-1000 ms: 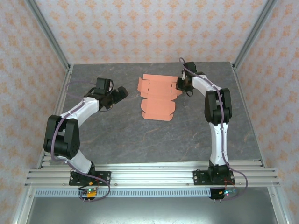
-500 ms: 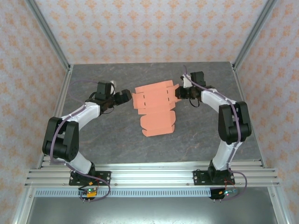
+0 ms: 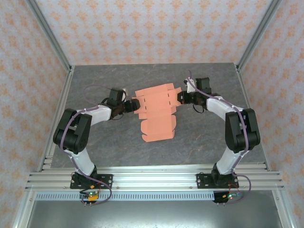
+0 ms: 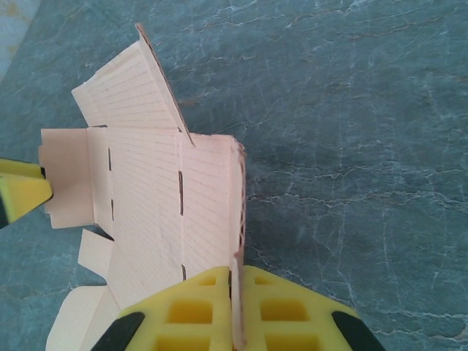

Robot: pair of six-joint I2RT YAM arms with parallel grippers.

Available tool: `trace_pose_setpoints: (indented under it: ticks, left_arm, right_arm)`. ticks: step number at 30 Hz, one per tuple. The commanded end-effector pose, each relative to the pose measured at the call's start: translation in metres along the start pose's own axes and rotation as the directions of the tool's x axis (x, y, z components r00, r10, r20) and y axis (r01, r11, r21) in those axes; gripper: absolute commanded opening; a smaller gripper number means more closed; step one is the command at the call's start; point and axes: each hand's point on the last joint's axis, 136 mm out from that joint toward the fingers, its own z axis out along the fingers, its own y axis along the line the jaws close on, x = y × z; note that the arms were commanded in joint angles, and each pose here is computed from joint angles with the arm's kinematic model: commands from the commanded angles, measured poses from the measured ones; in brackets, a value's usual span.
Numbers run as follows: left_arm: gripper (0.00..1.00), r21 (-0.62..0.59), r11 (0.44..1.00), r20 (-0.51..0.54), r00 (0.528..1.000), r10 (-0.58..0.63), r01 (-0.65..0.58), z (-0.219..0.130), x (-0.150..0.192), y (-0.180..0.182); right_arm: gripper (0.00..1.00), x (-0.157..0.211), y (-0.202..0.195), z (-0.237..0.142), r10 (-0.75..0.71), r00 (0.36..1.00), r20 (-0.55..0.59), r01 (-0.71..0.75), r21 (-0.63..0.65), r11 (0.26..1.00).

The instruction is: Fold the paper box

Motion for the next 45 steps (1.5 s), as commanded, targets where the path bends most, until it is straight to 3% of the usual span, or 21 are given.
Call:
trace_pose_setpoints:
  ticks: [1, 5, 9, 14, 20, 24, 25, 27, 31, 34, 37, 45]
  left_arm:
    - [0.64, -0.027, 0.998, 0.057, 0.997, 0.052, -0.051, 0.01, -0.013, 0.006]
    - [0.51, 0.077, 0.995, 0.039, 0.997, 0.068, -0.07, 0.027, -0.011, -0.01]
    - [0.27, 0.16, 0.984, 0.004, 0.997, 0.08, -0.08, 0.032, -0.006, -0.024]
    - [0.12, 0.183, 0.981, 0.114, 0.993, 0.038, -0.059, 0.007, -0.014, -0.029]
    - [0.03, 0.149, 0.986, 0.262, 0.964, 0.039, -0.08, -0.029, -0.025, -0.034]
    - [0.0, 0.157, 0.982, 0.341, 0.939, 0.045, -0.104, -0.041, -0.032, -0.041]
    - [0.0, 0.155, 0.982, 0.364, 0.93, 0.046, -0.109, -0.044, -0.034, -0.044]
    - [0.0, 0.165, 0.969, 0.415, 0.905, 0.1, -0.183, -0.053, -0.035, -0.062]
    - [0.0, 0.13, 0.918, 0.474, 0.837, 0.274, -0.375, -0.064, -0.027, -0.102]
    - [0.0, 0.137, 0.887, 0.522, 0.793, 0.314, -0.441, -0.071, -0.026, -0.116]
    - [0.0, 0.098, 0.856, 0.531, 0.754, 0.387, -0.508, -0.073, -0.022, -0.122]
    - [0.0, 0.081, 0.826, 0.524, 0.729, 0.441, -0.558, -0.072, -0.012, -0.126]
  right_arm:
    - [0.07, -0.015, 0.022, -0.011, -0.035, 0.997, 0.062, 0.039, -0.071, 0.997]
    - [0.08, -0.017, 0.023, -0.011, -0.019, 0.997, 0.073, 0.024, -0.081, 0.996]
    - [0.11, -0.02, 0.024, -0.012, 0.008, 0.996, 0.091, -0.001, -0.084, 0.996]
    - [0.48, -0.036, 0.012, -0.03, 0.131, 0.975, 0.182, -0.137, 0.022, 0.99]
    - [0.69, -0.059, 0.025, -0.086, 0.382, 0.85, 0.362, -0.431, 0.061, 0.9]
    - [0.7, -0.06, 0.028, -0.089, 0.604, 0.723, 0.335, -0.658, 0.065, 0.75]
    - [0.7, -0.054, 0.028, -0.084, 0.696, 0.648, 0.309, -0.746, 0.069, 0.663]
    - [0.71, -0.026, 0.034, -0.077, 0.874, 0.427, 0.23, -0.903, 0.146, 0.403]
    - [0.72, -0.021, 0.07, -0.064, 0.958, 0.259, 0.124, -0.957, 0.169, 0.237]
    - [0.73, -0.024, 0.076, -0.054, 0.98, 0.178, 0.086, -0.973, 0.162, 0.162]
    - [0.74, -0.016, 0.066, -0.054, 0.981, 0.137, 0.134, -0.968, 0.227, 0.104]
    - [0.76, -0.036, 0.064, -0.024, 0.992, 0.073, 0.099, -0.981, 0.187, 0.053]
